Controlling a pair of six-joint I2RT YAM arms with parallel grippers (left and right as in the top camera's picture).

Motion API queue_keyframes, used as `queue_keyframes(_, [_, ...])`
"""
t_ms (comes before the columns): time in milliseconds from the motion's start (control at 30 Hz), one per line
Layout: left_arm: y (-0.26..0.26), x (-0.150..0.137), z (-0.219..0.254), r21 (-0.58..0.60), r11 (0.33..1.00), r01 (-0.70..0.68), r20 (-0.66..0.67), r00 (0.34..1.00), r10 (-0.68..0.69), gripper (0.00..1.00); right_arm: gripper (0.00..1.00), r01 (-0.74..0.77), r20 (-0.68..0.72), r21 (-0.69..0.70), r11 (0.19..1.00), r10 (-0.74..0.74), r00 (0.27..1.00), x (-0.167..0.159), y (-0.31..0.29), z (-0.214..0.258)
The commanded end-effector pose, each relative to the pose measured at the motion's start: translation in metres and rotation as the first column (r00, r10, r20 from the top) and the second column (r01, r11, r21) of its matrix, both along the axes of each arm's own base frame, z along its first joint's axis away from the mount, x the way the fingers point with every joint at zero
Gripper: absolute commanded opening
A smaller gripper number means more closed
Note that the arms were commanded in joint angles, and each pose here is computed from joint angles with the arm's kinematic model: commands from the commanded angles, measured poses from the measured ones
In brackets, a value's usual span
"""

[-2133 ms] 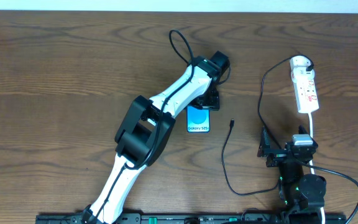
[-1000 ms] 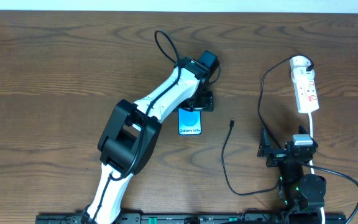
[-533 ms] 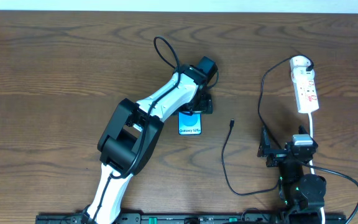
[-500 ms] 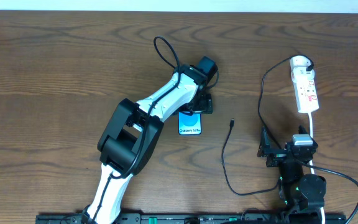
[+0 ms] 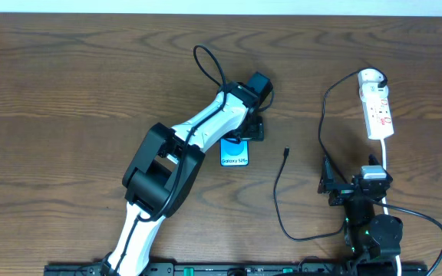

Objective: Plug charger to phone and switch on socket
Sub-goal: 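Lower the left gripper and close it on the phone's top edge, then lift the phone with the left gripper and tilt it upright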

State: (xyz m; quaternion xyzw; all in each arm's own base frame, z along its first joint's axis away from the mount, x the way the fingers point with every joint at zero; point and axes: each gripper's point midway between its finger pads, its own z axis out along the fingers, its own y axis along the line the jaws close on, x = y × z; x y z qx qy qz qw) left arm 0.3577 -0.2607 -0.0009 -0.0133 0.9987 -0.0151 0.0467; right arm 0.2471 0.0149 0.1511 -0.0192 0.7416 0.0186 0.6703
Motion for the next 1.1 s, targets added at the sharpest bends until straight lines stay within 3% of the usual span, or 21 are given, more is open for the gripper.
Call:
queue_keyframes(0, [0.007, -0.007, -0.014, 0.038, 0.999, -0.002, -0.025, 1.000, 0.003, 0.89, 0.99, 0.005, 0.000, 0.003, 1.000, -0.005, 1.000, 0.000, -0.001, 0.000])
queue_keyframes(167, [0.007, -0.007, -0.014, 0.039, 0.999, -0.002, -0.026, 1.000, 0.003, 0.81, 0.99, 0.005, 0.000, 0.003, 1.000, -0.005, 1.000, 0.000, -0.001, 0.000])
queue_keyframes(600, [0.007, -0.003, 0.005, 0.033, 0.999, -0.006, -0.020, 1.000, 0.007, 0.80, 0.99, 0.005, 0.000, 0.003, 1.000, -0.005, 1.000, 0.000, -0.001, 0.000])
queue_keyframes(1067, [0.016, 0.000, 0.054, -0.103, 0.993, -0.063, -0.032, 0.998, 0.060, 0.77, 0.99, 0.005, 0.000, 0.003, 1.000, -0.005, 1.000, 0.000, -0.001, -0.001])
